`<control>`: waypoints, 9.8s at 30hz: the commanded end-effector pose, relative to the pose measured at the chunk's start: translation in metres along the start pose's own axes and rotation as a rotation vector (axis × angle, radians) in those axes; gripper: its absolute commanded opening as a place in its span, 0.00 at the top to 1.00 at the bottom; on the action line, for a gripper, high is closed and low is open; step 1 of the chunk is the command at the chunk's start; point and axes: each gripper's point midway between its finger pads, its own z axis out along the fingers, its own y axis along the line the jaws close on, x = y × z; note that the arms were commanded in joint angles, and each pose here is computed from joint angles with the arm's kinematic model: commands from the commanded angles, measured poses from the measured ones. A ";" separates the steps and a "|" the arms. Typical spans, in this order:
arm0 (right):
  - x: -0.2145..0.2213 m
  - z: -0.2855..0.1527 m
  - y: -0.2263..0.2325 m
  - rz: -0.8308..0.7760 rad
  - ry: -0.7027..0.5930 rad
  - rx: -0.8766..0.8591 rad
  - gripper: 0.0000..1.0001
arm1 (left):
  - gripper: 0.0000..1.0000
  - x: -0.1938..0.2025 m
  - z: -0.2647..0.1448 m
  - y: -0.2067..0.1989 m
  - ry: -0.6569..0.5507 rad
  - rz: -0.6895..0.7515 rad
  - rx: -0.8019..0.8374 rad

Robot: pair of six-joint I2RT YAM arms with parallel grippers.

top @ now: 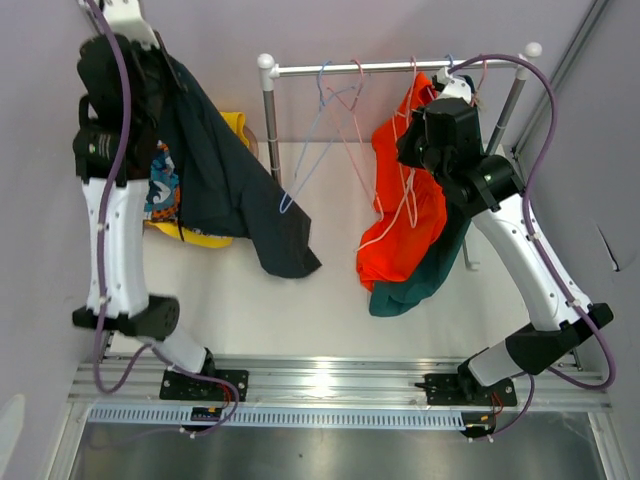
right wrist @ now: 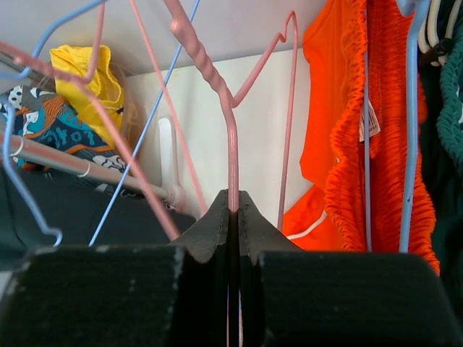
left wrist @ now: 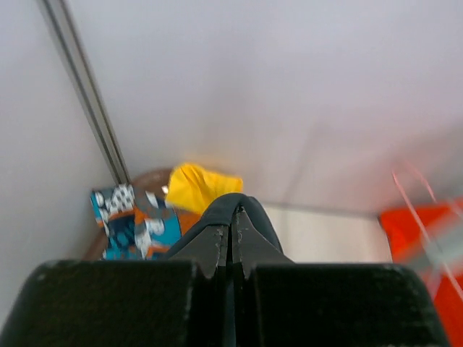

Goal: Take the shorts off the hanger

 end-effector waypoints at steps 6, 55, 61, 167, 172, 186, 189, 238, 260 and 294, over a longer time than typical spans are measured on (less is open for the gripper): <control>0.012 -0.002 -0.002 -0.002 0.016 -0.020 1.00 | 0.85 0.014 0.102 0.060 -0.016 -0.129 -0.102; -0.049 -0.008 -0.054 0.015 -0.119 0.129 0.34 | 0.01 0.115 -0.088 -0.040 0.135 -0.094 0.278; -0.040 0.009 -0.064 0.031 -0.101 0.142 0.40 | 0.01 0.115 -0.092 -0.042 0.134 -0.102 0.295; -0.061 -0.074 -0.038 0.183 -0.092 0.029 1.00 | 1.00 0.415 -0.220 -0.315 0.639 0.103 0.826; -0.046 -0.056 -0.042 0.157 -0.054 0.050 1.00 | 1.00 0.309 -0.258 -0.275 0.492 0.013 0.827; -0.018 -0.040 -0.058 0.156 -0.013 0.089 0.37 | 1.00 0.090 -0.208 -0.045 0.078 0.028 0.263; -0.015 -0.043 -0.059 0.157 -0.009 0.086 0.01 | 1.00 0.065 -0.180 -0.032 0.006 0.150 0.124; -0.074 -0.138 -0.069 0.085 -0.210 0.058 0.01 | 0.01 0.167 0.116 0.061 0.441 -0.071 -0.149; -0.079 -0.044 -0.128 0.029 -0.179 0.301 0.15 | 0.01 0.183 -0.068 -0.047 0.328 -0.088 0.262; -0.127 -0.055 -0.108 0.067 -0.265 0.218 1.00 | 0.01 0.169 -0.213 -0.222 0.206 -0.098 1.012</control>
